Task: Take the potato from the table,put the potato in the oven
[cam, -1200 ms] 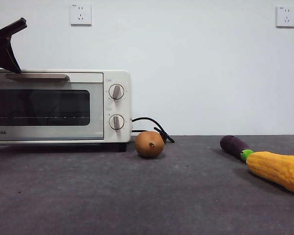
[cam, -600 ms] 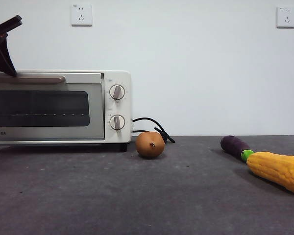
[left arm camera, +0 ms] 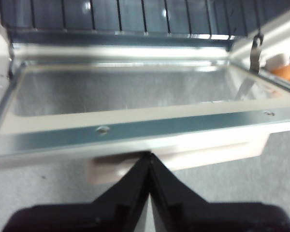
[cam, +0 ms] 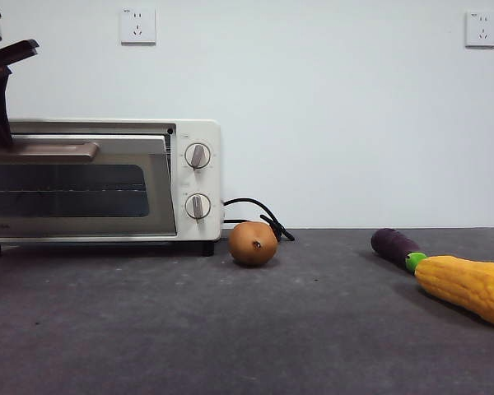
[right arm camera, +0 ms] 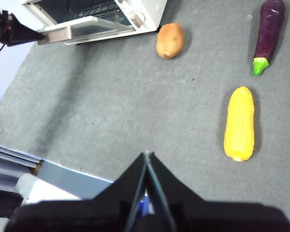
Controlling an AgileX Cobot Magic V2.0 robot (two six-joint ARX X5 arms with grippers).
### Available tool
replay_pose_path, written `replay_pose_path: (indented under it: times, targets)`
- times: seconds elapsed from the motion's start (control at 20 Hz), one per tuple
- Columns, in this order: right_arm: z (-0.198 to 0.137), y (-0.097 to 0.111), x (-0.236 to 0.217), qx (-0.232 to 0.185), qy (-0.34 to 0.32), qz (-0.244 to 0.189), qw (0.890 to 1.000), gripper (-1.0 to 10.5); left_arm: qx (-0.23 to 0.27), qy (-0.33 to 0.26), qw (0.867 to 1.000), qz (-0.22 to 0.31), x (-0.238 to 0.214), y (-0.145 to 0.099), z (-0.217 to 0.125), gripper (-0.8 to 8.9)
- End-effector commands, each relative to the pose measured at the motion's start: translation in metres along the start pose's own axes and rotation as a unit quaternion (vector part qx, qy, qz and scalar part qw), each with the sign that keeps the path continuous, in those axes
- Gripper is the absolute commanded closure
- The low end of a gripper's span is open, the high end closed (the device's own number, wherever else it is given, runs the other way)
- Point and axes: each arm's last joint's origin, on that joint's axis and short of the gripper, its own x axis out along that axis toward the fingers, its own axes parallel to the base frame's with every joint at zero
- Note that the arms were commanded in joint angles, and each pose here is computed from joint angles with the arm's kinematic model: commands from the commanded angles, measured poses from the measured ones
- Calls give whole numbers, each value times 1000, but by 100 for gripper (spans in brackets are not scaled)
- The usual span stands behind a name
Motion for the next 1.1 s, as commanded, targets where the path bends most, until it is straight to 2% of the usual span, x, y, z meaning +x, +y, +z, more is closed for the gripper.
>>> replay_pose_path:
  times: [0.05,0.45,0.65,0.8,1.1]
  targets:
    - [0,1,-1,-6,-1,0,1000,947,11,35,999,18,32,3,-5,819]
    - [-4,-1,-1,-4,13,-27,1000,947,28,55,998,35,37,-10,-9,819]
    - [-5,-1,-1,-4,19,-34,999,947,39,67,995,68,41,-14,-13,819]
    - [-5,-1,-1,-4,18,-34,999,947,42,94,993,66,53,-13,-27,819]
    - [-5,-1,-1,-4,19,-34,999,947,43,96,992,63,84,-7,-54,819]
